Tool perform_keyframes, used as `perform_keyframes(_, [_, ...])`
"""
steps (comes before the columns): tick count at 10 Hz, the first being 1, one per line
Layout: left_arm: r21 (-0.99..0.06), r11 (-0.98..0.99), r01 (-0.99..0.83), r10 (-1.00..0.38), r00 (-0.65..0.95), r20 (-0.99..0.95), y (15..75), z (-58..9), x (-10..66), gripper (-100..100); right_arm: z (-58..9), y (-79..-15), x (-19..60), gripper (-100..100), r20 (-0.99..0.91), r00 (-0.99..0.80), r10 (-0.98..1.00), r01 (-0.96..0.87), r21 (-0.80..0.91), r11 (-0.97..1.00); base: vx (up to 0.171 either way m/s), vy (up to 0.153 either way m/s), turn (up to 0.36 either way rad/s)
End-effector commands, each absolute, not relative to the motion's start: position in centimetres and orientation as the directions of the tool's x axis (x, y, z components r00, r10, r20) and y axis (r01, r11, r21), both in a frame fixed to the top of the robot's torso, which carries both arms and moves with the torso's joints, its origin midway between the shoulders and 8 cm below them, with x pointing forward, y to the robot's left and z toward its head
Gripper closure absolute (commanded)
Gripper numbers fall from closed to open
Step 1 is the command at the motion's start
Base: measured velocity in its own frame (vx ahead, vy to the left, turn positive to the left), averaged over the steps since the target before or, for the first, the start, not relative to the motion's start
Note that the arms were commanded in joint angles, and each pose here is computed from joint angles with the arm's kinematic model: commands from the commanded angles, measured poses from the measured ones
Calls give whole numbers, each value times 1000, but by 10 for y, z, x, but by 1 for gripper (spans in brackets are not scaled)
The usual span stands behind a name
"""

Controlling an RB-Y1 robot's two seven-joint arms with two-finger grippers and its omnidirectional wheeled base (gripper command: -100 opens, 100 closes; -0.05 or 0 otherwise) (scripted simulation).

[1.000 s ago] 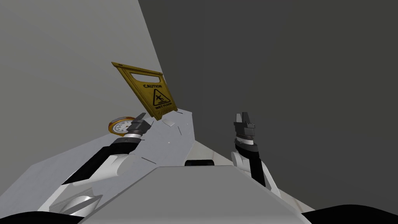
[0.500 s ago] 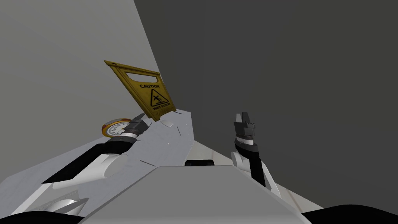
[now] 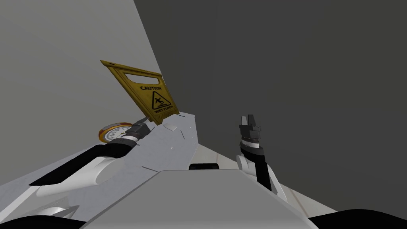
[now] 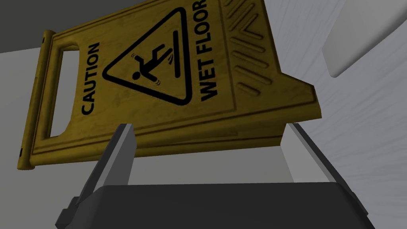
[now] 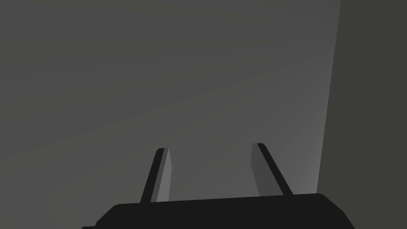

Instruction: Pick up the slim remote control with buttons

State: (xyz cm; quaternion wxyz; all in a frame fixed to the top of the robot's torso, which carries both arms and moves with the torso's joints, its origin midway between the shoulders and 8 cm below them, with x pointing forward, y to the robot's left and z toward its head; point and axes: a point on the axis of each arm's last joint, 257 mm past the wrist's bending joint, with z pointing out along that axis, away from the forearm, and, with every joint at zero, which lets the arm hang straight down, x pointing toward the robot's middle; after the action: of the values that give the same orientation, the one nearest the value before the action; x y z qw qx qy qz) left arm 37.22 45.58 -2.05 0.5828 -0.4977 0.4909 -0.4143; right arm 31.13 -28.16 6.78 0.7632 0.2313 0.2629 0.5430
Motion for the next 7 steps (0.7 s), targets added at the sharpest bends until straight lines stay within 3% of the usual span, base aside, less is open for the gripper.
perform_keyframes(1, [-985, 165, -42, -972, 165, -170, 462, -17, 371, -100, 68, -282, 311, 0, -150, 272, 951, -707, 639, 303, 4, 18, -163])
perform_keyframes(7, [-972, 146, -184, -975, 136, -173, 472, -32, 366, -100, 68, -282, 311, 0, -150, 272, 951, -707, 639, 303, 6, 20, -66])
